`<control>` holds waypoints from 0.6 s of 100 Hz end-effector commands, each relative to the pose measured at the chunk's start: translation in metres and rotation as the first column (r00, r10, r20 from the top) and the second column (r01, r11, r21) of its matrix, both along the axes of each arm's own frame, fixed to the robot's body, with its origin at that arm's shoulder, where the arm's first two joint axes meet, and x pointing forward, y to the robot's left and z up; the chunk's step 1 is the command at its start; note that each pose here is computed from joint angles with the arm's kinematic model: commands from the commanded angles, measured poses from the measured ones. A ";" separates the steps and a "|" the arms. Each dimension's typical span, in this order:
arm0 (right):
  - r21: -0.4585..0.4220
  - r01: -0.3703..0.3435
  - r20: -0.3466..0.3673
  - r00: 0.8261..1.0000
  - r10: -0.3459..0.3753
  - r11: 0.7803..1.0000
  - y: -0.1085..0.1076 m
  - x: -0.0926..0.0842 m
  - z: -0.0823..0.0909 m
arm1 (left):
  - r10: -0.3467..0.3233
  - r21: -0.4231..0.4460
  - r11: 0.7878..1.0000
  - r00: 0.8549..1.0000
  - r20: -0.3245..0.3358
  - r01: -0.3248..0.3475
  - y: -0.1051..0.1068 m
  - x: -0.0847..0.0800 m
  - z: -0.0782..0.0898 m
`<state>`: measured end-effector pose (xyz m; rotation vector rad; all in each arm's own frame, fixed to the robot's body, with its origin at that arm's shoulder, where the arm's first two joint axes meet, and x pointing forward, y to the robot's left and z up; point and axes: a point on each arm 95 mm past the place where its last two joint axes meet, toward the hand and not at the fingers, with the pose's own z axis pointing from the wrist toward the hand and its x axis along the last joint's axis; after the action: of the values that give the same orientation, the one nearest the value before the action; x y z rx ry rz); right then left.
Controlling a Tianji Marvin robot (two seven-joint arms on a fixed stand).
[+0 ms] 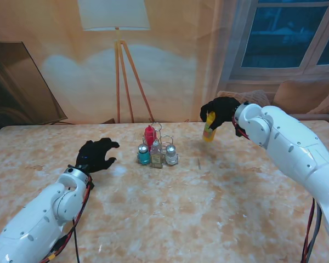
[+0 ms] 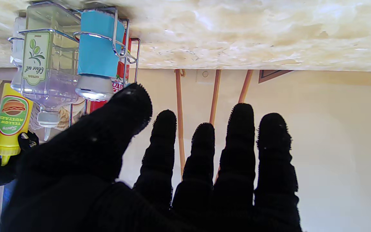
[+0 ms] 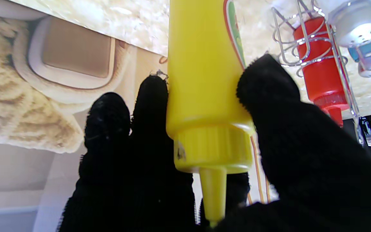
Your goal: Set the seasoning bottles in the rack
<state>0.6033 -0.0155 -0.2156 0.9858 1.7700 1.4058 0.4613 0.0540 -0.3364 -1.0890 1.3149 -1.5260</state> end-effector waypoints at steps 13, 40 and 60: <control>0.044 -0.050 0.000 0.999 0.050 0.998 0.036 0.008 0.010 | 0.003 0.004 1.000 1.000 -0.012 -0.003 0.003 -0.002 -0.002; 0.082 -0.082 -0.010 0.997 0.083 0.993 0.062 0.011 0.016 | 0.007 0.003 1.000 1.000 -0.006 -0.007 0.005 -0.002 -0.002; 0.106 -0.106 -0.019 0.994 0.108 0.989 0.080 0.015 0.020 | 0.010 0.001 1.000 1.000 -0.005 -0.010 0.005 -0.002 -0.002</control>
<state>0.6183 0.0451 -0.2009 1.0026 1.7790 1.5461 0.4606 0.0586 -0.3367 -1.0888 1.3010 -1.5223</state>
